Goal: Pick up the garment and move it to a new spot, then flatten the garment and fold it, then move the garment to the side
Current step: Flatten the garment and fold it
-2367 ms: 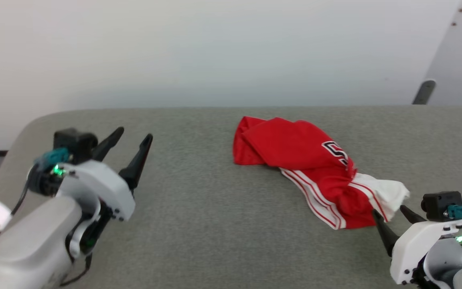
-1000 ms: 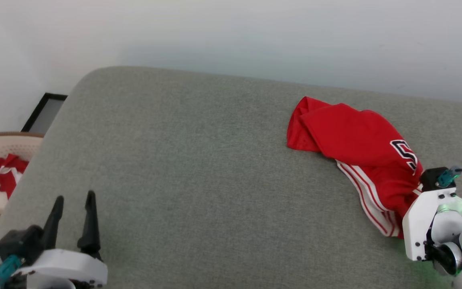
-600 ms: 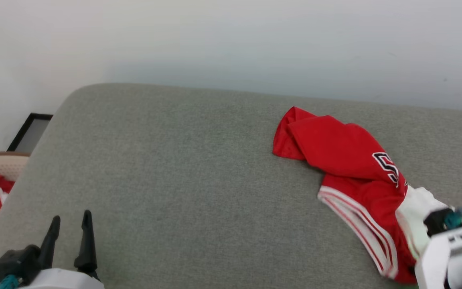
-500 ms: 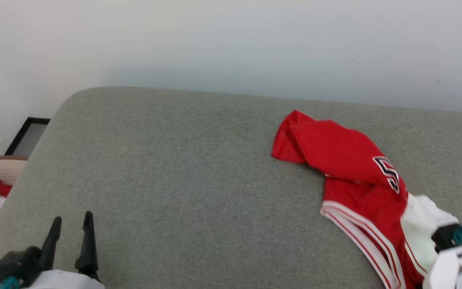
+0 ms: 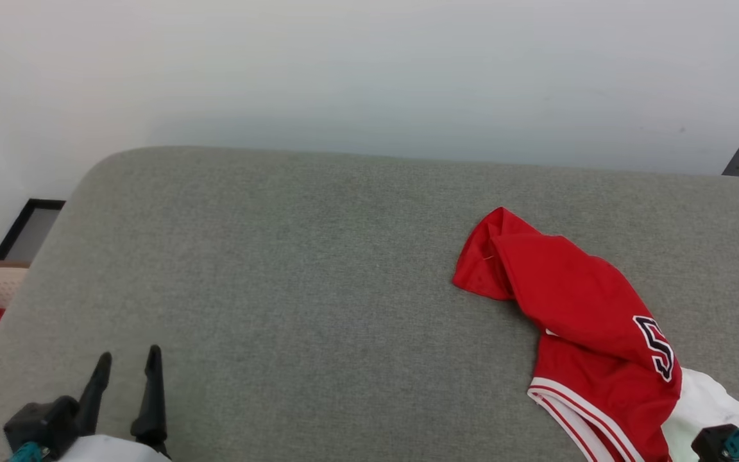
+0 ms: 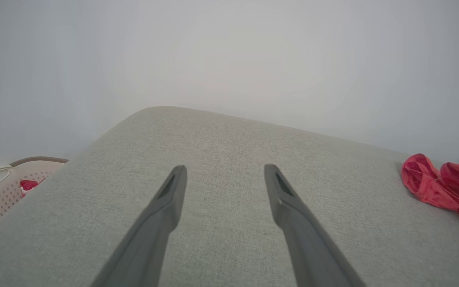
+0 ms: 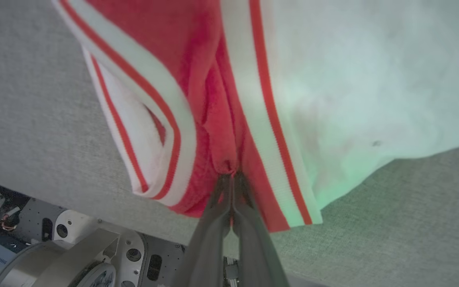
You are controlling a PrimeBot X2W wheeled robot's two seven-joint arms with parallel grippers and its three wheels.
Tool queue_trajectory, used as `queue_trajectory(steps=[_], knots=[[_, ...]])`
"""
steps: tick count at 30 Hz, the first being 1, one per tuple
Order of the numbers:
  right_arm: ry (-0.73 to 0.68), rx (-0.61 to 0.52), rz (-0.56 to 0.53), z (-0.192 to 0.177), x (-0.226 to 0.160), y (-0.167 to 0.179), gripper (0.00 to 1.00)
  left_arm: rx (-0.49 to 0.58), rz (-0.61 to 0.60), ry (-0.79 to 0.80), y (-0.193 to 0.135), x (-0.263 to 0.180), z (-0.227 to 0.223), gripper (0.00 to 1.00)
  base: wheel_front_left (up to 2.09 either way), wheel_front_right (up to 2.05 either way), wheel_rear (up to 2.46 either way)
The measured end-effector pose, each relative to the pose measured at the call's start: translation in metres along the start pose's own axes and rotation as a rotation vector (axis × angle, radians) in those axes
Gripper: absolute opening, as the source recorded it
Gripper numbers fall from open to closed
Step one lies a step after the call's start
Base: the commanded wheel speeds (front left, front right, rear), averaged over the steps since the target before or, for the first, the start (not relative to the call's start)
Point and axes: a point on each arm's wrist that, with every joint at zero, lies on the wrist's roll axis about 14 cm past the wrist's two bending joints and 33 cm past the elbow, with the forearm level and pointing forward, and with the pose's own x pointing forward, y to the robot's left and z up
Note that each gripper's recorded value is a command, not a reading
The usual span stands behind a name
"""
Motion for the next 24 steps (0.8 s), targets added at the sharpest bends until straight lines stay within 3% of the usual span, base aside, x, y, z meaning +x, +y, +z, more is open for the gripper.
queue_trajectory(steps=[1, 8, 15, 24], knots=[[-0.005, 0.002, -0.006, 0.001, 0.002, -0.001, 1.0, 0.0, -0.008, 0.006, -0.002, 0.001, -0.001, 1.0, 0.0, 0.0, 0.0], [-0.063, 0.017, 0.005, 0.017, 0.0, 0.004, 1.0, 0.01, -0.053, 0.024, -0.012, 0.011, 0.001, 1.0, 0.0, 0.0, 0.0], [-0.184, 0.037, 0.014, 0.046, -0.026, 0.002, 1.0, 0.004, -0.166, 0.054, -0.04, 0.029, 0.009, 1.0, 0.0, 0.0, 0.0], [-0.462, 0.097, -0.084, 0.089, -0.067, -0.023, 1.0, -0.011, -0.442, 0.18, -0.118, 0.056, 0.022, 1.0, 0.0, 0.0, 0.0]])
